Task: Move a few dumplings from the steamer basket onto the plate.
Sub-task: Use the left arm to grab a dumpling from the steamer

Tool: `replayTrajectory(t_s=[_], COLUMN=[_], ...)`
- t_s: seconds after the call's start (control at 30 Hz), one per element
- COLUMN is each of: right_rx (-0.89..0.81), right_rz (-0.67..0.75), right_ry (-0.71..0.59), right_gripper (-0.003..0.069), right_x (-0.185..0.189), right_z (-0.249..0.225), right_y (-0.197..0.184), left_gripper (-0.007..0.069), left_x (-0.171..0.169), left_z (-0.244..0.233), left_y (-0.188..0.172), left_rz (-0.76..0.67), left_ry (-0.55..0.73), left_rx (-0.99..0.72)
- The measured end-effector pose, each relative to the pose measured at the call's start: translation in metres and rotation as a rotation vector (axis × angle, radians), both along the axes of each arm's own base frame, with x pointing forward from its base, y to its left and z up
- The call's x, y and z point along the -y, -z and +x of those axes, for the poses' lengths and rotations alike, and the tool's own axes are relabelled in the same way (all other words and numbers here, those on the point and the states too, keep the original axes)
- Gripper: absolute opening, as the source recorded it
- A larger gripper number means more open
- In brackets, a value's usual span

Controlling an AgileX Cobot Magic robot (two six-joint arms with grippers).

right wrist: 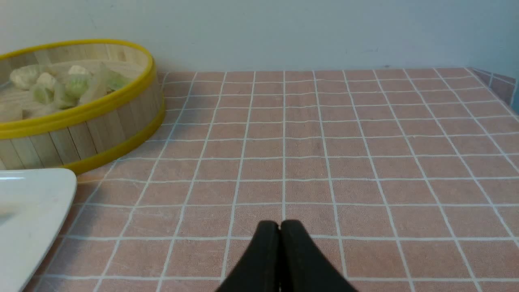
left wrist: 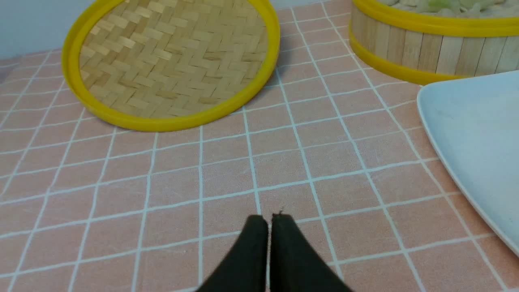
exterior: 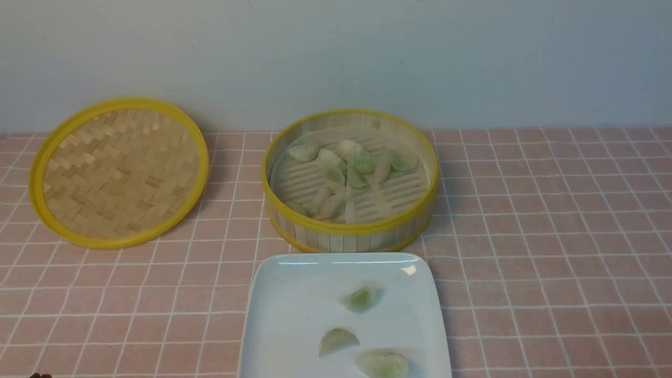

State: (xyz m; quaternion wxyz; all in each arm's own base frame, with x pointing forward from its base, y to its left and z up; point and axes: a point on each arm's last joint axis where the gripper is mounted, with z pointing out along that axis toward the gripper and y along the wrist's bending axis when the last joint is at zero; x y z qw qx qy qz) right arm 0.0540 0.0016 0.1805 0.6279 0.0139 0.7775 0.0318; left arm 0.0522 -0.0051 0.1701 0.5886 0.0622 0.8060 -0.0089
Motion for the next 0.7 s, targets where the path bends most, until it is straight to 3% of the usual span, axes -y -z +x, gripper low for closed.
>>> replayTrajectory(t_s=[0.7], right_rx=[0.0], right_rz=[0.0], right_ry=[0.0], right_gripper=[-0.0015], right_x=[0.0], right_z=[0.0], right_y=[0.0], left_gripper=[-0.0006], left_x=[0.0001], left_z=[0.0008], left_y=[-0.0019], left_rz=[-0.016], left_ry=[-0.004], left_rx=[0.026])
